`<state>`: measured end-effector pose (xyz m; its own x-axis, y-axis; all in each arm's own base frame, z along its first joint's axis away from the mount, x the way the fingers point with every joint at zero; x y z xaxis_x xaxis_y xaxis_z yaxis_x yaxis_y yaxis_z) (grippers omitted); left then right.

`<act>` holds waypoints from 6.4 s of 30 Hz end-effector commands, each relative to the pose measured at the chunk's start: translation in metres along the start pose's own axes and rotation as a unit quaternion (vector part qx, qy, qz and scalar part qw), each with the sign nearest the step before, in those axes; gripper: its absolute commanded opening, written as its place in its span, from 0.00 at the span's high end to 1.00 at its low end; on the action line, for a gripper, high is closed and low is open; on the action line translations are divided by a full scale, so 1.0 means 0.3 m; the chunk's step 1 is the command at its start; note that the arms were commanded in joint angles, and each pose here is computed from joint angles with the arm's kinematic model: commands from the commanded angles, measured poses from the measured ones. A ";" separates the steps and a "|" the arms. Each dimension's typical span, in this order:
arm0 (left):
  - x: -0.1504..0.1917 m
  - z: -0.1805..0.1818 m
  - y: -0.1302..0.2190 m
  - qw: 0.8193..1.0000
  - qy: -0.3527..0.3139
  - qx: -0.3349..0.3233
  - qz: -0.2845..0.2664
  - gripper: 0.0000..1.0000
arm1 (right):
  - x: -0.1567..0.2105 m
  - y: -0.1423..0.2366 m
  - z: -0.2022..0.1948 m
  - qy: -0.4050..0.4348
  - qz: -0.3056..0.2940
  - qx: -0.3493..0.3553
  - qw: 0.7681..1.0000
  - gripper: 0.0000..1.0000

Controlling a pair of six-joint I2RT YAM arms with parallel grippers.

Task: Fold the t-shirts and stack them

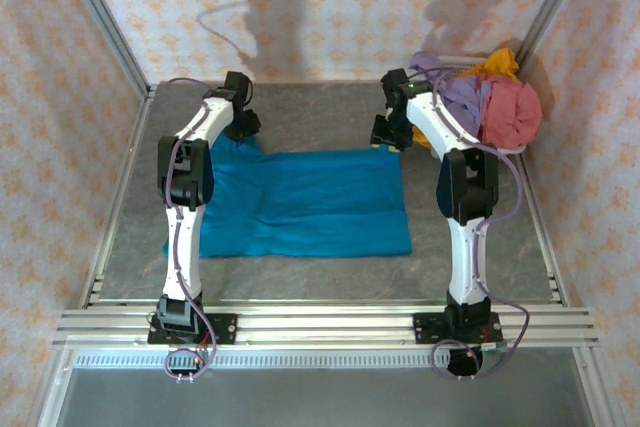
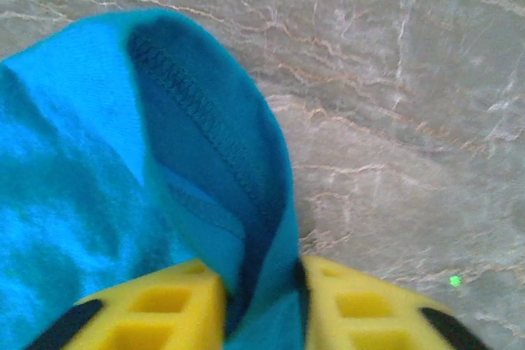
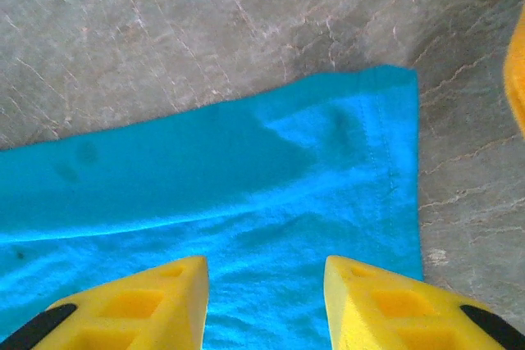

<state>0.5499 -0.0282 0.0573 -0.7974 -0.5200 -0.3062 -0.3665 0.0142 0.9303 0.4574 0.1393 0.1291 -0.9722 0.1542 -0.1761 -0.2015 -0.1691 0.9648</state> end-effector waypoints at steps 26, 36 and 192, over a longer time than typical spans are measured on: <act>0.013 0.034 0.040 0.999 -0.018 -0.028 0.007 1.00 | -0.135 -0.164 -0.101 0.070 -0.016 0.137 0.988 0.59; 0.016 0.049 0.047 0.999 -0.018 -0.029 0.008 1.00 | -0.117 -0.251 -0.085 0.088 0.013 0.113 0.990 0.65; 0.511 0.386 0.435 0.972 -0.020 -0.062 0.224 1.00 | 0.419 0.007 -0.327 -0.082 0.086 0.046 0.992 0.82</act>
<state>0.3299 -0.0042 0.1082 -0.8793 -0.4595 0.1253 0.0824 0.1125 0.9902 0.3355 0.0704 0.0837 -0.9630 0.2689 0.0185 -0.0299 -0.1748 0.9841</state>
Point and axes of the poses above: each hand's point on the last joint's axis, 136 mm out from that joint toward the fingers, its own y axis back along the fingers, its own z axis along the line the jaws close on, x = y × z, the point moved 3 cm from there along y, back along the fingers, and after that the axes turned 2 degrees about y, right-handed, at the moved point
